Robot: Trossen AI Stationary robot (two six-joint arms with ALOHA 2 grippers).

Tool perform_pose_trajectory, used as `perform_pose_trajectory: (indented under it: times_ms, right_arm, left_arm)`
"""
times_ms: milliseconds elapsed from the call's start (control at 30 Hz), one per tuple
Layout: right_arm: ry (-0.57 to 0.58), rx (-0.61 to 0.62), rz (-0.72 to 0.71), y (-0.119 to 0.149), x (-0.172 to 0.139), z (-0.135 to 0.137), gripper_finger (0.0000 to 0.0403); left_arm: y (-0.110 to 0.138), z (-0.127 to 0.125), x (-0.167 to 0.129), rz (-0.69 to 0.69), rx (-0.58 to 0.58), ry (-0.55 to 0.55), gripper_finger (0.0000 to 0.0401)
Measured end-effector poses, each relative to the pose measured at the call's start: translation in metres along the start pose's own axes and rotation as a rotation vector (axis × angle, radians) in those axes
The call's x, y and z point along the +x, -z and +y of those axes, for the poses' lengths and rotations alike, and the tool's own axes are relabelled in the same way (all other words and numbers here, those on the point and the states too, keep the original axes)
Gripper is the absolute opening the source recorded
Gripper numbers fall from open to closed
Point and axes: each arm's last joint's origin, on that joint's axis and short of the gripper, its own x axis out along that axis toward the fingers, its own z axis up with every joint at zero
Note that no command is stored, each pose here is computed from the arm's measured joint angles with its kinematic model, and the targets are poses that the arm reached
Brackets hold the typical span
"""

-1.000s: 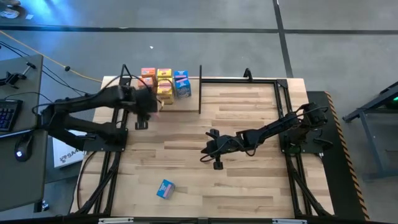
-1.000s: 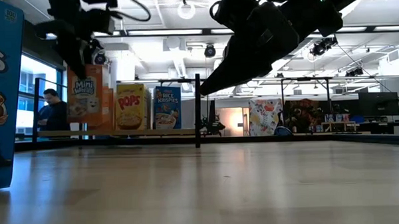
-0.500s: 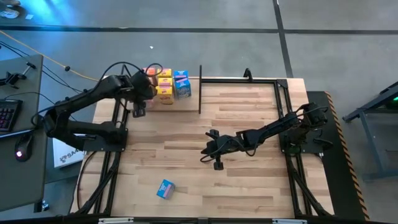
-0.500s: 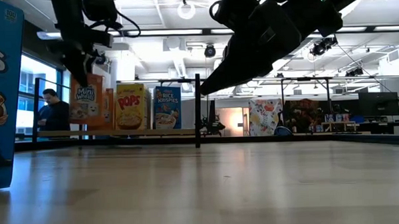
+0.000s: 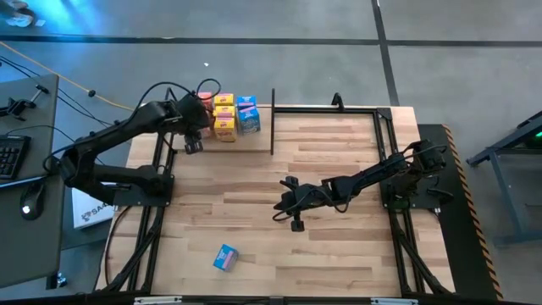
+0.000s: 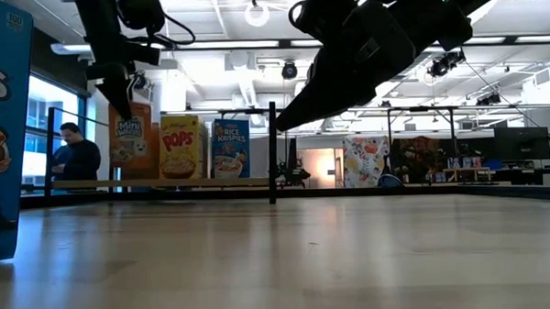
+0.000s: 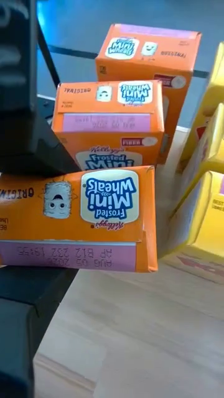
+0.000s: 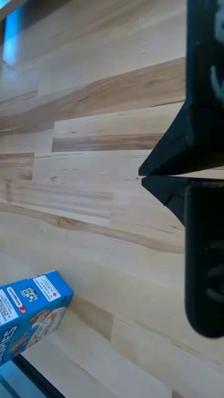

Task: Stack cereal on shelf
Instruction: Put the orange cereal box on the shelf aligned with the other orange cereal box

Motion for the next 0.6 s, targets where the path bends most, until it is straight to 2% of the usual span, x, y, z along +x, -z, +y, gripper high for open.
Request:
perform_pose_trajectory:
  times_ms: [167,400,600]
  right_arm:
    - [0.0,0.0,0.0,0.0,0.0,0.0,0.0]
    - [0.0,0.0,0.0,0.0,0.0,0.0,0.0]
    - [-0.002,0.0,0.0,0.0,0.0,0.0,0.0]
  left_arm:
    - [0.0,0.005,0.008,0.036,-0.04,0.004,0.0164]
    - [-0.004,0.005,0.019,0.053,-0.044,0.082,0.0165]
    - [-0.004,0.004,0.018,0.048,-0.033,0.09,0.021]
